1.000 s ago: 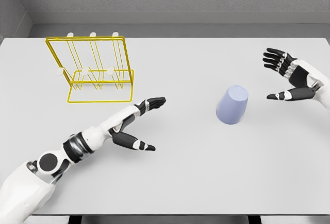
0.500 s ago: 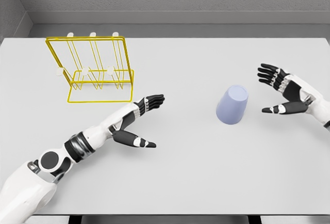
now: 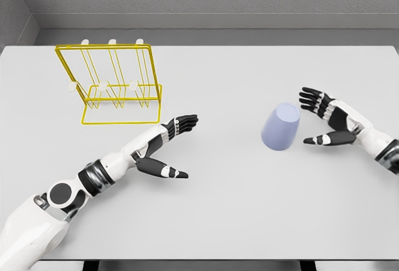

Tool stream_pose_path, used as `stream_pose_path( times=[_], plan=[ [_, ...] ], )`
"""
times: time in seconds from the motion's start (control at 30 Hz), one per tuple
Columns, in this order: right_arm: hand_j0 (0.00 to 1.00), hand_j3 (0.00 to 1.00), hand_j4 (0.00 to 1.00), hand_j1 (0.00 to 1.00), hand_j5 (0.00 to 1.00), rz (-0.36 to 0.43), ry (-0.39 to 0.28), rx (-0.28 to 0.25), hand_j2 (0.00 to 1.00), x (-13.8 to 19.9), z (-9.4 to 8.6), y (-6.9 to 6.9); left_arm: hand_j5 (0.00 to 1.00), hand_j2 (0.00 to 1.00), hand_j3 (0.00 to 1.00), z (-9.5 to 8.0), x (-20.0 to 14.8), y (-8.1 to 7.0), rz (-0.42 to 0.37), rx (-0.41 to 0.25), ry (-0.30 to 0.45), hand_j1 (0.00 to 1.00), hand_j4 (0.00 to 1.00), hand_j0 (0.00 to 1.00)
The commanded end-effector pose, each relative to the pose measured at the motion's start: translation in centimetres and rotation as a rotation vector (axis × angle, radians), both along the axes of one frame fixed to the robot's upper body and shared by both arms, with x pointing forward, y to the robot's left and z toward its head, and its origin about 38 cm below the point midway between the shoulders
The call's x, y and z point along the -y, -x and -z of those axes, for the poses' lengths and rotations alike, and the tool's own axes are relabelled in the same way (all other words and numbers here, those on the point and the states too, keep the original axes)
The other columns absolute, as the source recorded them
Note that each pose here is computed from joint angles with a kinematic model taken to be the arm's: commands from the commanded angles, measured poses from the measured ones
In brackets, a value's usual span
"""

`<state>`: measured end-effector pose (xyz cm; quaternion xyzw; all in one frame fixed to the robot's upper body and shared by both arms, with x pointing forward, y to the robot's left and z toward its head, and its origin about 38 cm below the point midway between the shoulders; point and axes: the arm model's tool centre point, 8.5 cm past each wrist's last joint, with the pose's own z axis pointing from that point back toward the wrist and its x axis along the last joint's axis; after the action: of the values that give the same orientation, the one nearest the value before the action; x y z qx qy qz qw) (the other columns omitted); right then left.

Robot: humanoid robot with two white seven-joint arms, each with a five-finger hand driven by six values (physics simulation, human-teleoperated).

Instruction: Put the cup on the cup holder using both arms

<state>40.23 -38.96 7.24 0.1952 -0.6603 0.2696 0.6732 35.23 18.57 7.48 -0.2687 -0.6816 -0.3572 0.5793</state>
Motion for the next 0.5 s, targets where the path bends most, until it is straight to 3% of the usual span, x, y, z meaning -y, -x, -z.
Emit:
stream_pose_path(
  times=[0.0, 0.47],
  plan=[
    [1.00, 1.00, 1.00, 1.00, 1.00, 0.007, -0.014, -0.007, 1.00, -0.28, 0.44, -0.06, 1.00, 1.00, 1.00, -0.02, -0.02, -0.02, -0.002, -0.003, 0.005, 1.00, 1.00, 1.00],
    [1.00, 1.00, 1.00, 1.00, 1.00, -0.006, -0.015, -0.021, 1.00, -0.94, 1.26, 0.36, 1.00, 1.00, 1.00, 0.07, -0.08, -0.07, -0.005, -0.005, 0.005, 1.00, 1.00, 1.00]
  ],
)
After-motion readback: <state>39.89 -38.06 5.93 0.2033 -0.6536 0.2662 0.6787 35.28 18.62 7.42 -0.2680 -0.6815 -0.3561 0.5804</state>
